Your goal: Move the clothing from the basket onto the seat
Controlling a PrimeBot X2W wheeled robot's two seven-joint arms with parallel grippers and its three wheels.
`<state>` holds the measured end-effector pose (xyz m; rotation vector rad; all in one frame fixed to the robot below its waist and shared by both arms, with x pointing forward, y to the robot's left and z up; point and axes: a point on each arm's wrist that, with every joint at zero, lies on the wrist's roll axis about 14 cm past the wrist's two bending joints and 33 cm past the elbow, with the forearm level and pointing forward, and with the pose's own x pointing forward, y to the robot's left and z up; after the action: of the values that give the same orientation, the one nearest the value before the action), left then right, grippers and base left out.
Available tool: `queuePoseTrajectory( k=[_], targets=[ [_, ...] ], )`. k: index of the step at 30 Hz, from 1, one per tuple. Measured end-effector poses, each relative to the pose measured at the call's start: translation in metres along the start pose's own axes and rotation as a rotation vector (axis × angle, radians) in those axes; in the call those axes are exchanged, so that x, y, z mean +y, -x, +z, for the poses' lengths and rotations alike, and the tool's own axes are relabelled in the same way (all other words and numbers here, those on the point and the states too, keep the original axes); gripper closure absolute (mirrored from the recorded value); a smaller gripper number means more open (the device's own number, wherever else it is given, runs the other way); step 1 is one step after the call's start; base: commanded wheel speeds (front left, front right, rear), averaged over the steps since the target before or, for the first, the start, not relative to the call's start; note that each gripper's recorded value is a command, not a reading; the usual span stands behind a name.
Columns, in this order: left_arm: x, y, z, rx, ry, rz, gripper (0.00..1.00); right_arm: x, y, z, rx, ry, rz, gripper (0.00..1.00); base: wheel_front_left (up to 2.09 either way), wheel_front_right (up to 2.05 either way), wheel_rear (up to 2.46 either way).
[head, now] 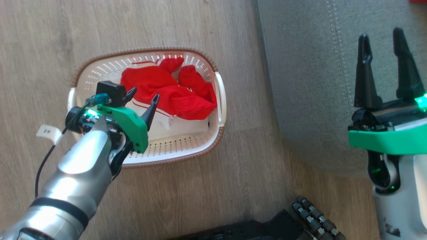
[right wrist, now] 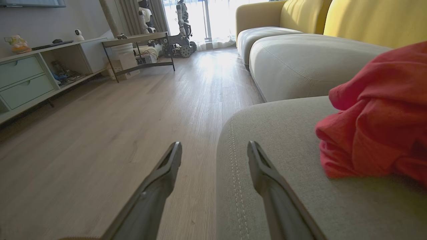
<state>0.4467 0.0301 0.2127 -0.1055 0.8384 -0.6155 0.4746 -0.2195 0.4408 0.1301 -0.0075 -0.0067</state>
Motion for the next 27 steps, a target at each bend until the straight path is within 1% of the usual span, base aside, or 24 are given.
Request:
queuePoseTrajectory(
  k=[4,10,16,20,27],
  targets=[
    [-0.004,-0.012,-0.011,0.051,-0.001,-0.03,0.0,-0.001,-0.008,-0.004,-0.004,0.008,0.001,0.0,0.0,0.0,0.0],
    [0.003,-0.03,-0.024,0.124,0.015,-0.039,0.0,-0.002,-0.013,-0.018,0.018,0.003,-0.009,0.0,0.0,0.0,0.0],
    [0.026,-0.044,-0.043,0.202,0.045,-0.007,0.0,-0.006,-0.014,-0.04,0.064,0.015,-0.017,0.0,0.0,0.0,0.0],
    [0.039,-0.051,-0.054,0.25,0.082,0.019,0.0,-0.005,-0.021,-0.048,0.068,0.015,-0.012,0.0,0.0,0.0,0.0],
    [0.04,-0.067,-0.072,0.331,0.108,0.001,0.0,-0.004,-0.024,-0.071,0.108,0.017,-0.005,0.0,0.0,0.0,0.0]
  ],
)
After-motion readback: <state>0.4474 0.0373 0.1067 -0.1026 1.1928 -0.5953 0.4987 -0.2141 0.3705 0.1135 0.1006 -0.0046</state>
